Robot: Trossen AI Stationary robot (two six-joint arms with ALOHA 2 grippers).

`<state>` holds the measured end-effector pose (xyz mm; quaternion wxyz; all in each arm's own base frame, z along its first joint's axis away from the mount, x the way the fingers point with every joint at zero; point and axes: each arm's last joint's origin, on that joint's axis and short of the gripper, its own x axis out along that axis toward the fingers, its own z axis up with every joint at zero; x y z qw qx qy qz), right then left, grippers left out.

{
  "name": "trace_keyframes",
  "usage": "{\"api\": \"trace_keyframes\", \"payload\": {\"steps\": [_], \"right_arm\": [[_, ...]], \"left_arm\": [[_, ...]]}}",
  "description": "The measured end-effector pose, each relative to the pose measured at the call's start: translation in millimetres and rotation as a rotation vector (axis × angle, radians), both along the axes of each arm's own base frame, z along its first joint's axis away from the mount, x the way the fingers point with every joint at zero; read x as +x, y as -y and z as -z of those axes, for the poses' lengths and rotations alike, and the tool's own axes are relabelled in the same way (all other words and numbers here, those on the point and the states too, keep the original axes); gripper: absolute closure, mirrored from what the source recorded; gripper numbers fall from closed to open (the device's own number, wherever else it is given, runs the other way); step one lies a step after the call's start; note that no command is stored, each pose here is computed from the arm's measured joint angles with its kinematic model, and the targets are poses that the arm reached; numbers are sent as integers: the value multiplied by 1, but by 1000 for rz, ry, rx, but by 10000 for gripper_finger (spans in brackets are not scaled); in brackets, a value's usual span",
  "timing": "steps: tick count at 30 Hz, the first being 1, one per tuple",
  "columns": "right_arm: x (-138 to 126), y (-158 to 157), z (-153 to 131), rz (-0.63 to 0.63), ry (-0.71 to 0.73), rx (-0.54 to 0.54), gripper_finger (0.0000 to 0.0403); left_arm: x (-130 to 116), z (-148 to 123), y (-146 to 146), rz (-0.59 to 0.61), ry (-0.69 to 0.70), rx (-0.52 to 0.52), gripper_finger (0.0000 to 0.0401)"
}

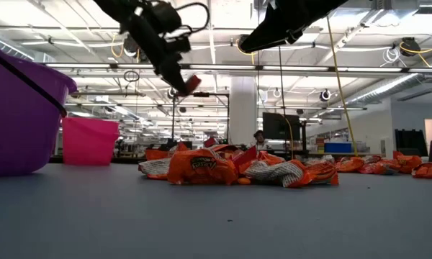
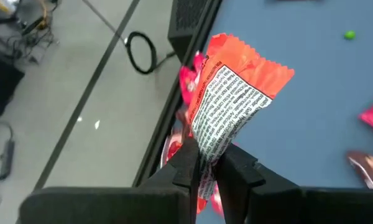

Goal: Organize candy in baskets
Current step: Put the orange chocolate into the pink bucket

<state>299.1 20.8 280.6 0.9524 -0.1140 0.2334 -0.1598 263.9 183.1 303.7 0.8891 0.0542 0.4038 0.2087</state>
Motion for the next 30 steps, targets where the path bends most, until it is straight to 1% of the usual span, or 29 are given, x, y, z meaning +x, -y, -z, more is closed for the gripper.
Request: {"api": "trace_keyframes", "payload": {"steps": [3, 7, 12, 18, 23, 30], "right_arm": [[0, 0, 0, 1, 0, 0, 193], [0, 0, 0, 3, 2, 6, 193], [0, 0, 0, 3, 2, 6, 193], [0, 0, 0, 3, 3, 7, 193], [0, 0, 0, 3, 3, 7, 193], [0, 0, 0, 3, 3, 7, 193]], "left_arm": [[-18, -13, 11, -34, -49, 7, 356], [-43, -23, 22, -99, -141, 16, 356], [-73, -30, 27, -196, -189, -36, 356], [-103, -19, 28, -275, -243, -84, 356], [-118, -5, 21, -344, -281, -116, 356], [-137, 21, 11, -438, -341, -183, 356]]}}
